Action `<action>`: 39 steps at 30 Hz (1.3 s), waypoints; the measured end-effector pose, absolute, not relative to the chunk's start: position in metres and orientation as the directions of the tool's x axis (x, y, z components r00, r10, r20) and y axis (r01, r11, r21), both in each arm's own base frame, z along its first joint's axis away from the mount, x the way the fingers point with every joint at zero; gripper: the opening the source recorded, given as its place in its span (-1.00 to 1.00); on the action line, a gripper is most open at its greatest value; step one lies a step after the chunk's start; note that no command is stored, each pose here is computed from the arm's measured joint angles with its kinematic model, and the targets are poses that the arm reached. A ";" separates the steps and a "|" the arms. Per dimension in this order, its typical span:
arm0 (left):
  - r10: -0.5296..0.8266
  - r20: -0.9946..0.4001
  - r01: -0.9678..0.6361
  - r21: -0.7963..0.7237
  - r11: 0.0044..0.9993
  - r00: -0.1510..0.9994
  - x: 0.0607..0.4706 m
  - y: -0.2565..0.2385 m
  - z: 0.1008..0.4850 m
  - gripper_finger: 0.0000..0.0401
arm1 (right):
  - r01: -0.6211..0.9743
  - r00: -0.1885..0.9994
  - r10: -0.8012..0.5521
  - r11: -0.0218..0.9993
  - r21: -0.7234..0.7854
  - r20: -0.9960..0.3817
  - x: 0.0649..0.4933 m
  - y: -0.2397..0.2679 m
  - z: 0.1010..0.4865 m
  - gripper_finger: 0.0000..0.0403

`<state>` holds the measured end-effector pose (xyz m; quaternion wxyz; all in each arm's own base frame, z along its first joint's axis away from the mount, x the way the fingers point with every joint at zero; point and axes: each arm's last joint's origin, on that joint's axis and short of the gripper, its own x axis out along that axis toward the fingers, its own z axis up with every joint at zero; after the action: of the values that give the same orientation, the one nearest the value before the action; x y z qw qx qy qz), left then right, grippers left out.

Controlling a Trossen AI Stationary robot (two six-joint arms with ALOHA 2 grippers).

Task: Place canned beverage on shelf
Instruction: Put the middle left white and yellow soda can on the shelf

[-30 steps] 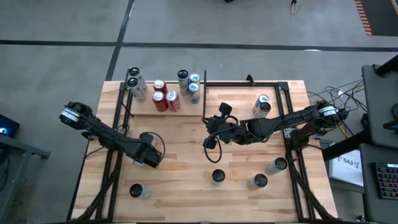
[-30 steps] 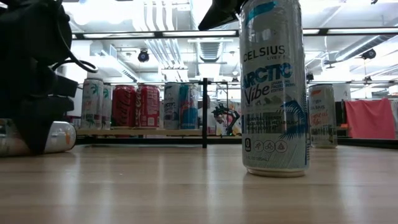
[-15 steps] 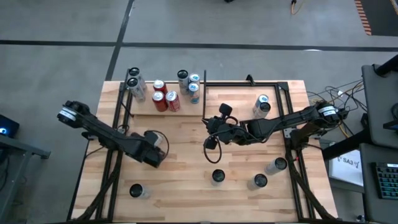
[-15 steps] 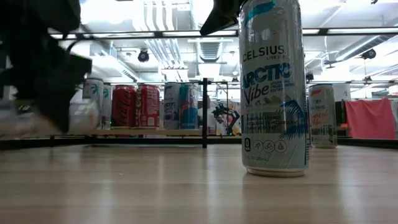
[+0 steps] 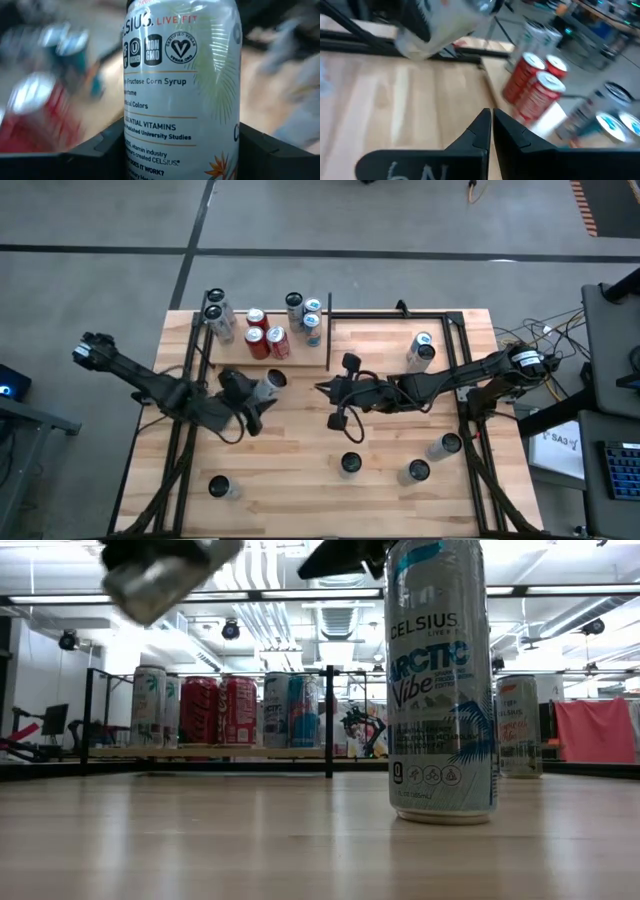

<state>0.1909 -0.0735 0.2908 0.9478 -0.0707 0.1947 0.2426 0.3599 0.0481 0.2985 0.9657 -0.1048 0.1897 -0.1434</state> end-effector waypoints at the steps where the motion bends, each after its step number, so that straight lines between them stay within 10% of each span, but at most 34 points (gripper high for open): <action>1: 0.405 -0.359 -0.443 -0.027 0.896 0.841 0.191 -0.074 0.296 0.16 | 0.220 0.898 -0.295 0.943 -0.249 -0.326 0.361 0.049 0.299 -0.95; 9: -0.104 0.111 0.079 0.208 0.975 0.988 0.195 -0.088 0.289 0.16 | 0.085 0.965 -0.132 0.974 -0.210 -0.224 0.365 0.054 0.306 -0.95; 23: -0.065 0.296 0.014 0.173 0.985 0.953 0.185 -0.081 0.252 0.18 | 0.006 0.995 -0.025 0.983 -0.184 -0.100 0.365 0.057 0.310 -0.87; 39: 0.069 0.302 -0.120 0.153 0.981 0.951 0.200 -0.079 0.265 0.18 | 0.026 0.995 -0.039 0.990 -0.136 -0.093 0.384 0.060 0.287 0.43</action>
<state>0.2003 -0.0789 0.2655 0.9839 0.0851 -0.1494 0.0480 0.3839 0.0597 0.2865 0.9964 -0.0677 0.0477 -0.0161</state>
